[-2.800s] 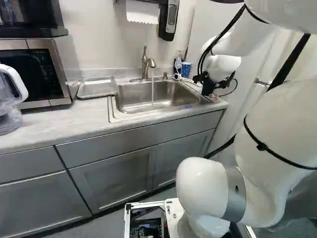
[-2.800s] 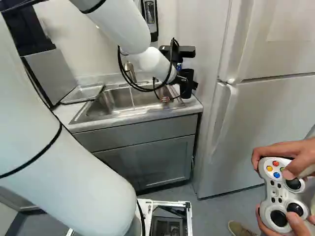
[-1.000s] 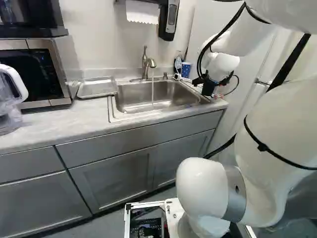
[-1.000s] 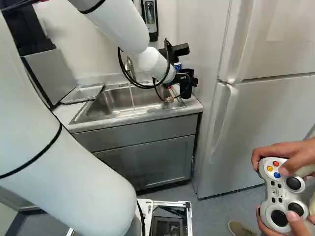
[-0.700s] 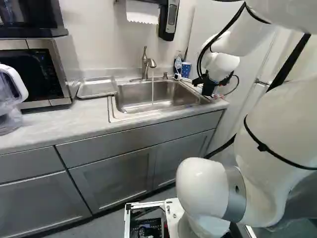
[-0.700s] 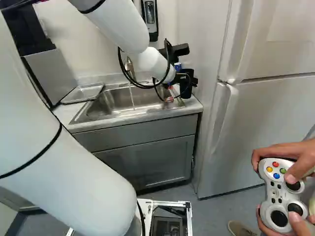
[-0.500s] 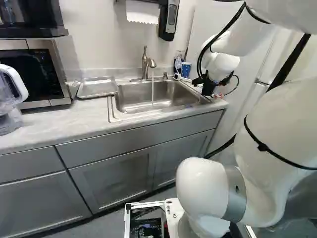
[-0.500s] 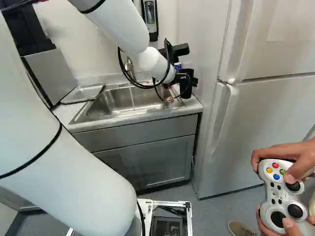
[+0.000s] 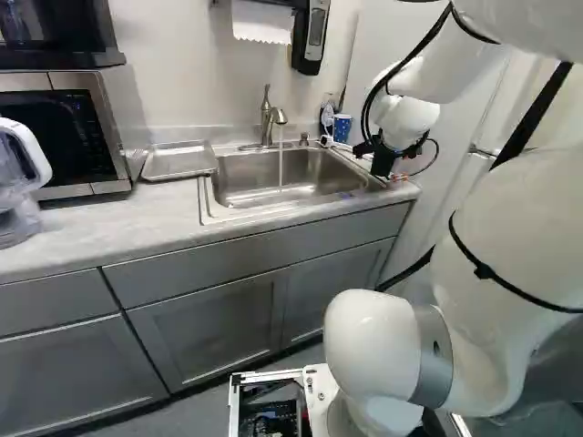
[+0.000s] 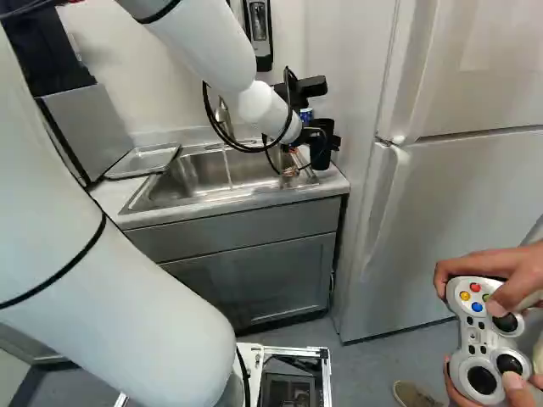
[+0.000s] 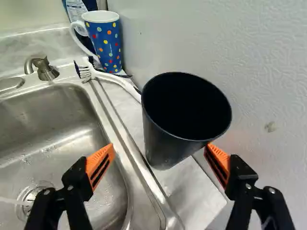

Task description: Rinse the cup and place it in the tray

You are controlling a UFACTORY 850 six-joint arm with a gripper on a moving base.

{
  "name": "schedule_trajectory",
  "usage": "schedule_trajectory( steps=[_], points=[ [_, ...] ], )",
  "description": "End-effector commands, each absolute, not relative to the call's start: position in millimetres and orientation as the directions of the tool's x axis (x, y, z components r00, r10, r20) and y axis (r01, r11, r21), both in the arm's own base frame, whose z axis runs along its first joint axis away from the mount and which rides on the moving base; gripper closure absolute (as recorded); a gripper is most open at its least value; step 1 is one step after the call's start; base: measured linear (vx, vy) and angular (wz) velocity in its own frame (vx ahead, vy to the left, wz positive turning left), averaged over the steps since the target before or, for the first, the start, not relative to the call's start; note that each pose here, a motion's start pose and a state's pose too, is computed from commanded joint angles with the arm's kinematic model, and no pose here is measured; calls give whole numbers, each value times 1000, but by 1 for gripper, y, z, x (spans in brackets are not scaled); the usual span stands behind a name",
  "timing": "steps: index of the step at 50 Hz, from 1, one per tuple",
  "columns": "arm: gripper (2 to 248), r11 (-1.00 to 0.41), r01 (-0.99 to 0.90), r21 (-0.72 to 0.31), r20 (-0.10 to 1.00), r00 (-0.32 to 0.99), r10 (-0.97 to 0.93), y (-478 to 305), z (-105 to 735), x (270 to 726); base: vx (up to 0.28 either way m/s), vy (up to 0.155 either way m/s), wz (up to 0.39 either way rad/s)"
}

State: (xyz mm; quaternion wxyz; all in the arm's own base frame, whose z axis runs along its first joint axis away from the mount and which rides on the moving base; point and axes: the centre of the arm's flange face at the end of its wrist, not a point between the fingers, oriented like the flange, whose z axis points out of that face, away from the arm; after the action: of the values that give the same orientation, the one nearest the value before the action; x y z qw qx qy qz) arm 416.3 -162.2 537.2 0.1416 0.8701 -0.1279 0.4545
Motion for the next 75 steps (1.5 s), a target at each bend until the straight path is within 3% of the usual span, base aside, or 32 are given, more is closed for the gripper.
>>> schedule_trajectory(
  steps=[62, 75],
  points=[
    [3, -813, -570, -116, 823, 403, -400, -173, 537, 414, 0, 0, 0],
    [3, -843, -535, -44, 830, 450, -329, -173, 537, 414, 0, 0, 0]
  ],
)
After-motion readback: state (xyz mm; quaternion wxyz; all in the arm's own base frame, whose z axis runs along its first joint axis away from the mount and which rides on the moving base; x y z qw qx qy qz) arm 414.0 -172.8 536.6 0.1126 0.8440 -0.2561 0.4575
